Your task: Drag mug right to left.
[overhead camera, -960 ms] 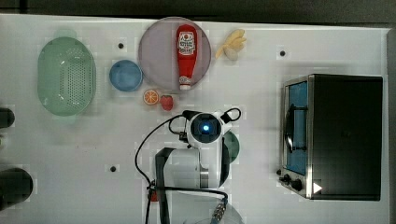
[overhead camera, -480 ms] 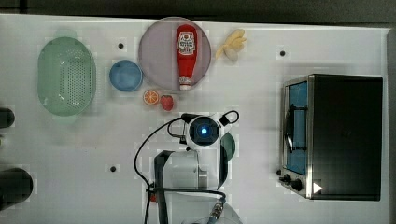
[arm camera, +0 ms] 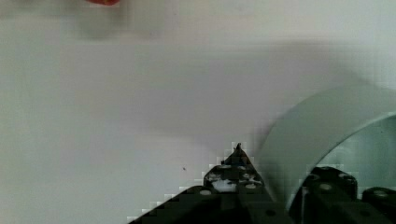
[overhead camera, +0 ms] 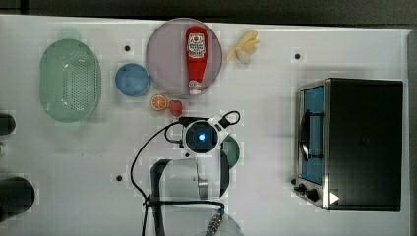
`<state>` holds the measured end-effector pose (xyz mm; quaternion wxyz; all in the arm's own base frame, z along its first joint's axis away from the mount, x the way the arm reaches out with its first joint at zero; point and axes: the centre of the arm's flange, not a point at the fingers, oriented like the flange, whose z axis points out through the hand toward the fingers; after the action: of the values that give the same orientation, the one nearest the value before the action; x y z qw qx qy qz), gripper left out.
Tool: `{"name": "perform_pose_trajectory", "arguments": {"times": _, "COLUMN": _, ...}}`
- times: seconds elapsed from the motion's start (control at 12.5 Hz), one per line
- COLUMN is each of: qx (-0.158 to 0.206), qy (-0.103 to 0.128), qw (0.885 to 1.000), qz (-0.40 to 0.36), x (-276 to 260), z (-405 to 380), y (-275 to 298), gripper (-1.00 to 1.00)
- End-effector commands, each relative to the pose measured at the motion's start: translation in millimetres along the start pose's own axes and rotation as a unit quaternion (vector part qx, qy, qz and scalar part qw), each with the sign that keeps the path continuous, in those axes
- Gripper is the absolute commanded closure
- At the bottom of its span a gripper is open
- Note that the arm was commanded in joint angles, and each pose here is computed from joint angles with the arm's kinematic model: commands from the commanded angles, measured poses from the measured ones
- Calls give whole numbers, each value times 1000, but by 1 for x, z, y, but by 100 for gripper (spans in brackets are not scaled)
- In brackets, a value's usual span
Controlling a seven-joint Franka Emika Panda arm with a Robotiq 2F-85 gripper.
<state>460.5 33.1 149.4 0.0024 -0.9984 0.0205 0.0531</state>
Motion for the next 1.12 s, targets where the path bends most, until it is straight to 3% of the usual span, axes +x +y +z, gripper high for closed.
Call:
{"name": "perform_pose_trajectory", "arguments": {"times": 0.08, "qx": 2, "qy": 17, "qw": 1000, "qz": -24, "x": 3, "z": -14, "y": -40, "gripper": 62}}
{"name": "perform_pose_trajectory", "arguments": {"times": 0.4, "qx": 2, "qy": 13, "qw": 1000, "qz": 26, "x": -7, "z": -10, "y": -82, "gripper": 62}}
{"name": "perform_pose_trajectory", "arguments": {"times": 0.8, "qx": 1, "qy": 17, "qw": 1000, "qz": 1, "x": -11, "z": -12, "y": -126, "gripper": 62}}
{"name": "perform_pose_trajectory", "arguments": {"times": 1.12, "qx": -6, "qy": 3, "qw": 1000, "qz": 29, "x": -10, "z": -9, "y": -161, "gripper": 62}}
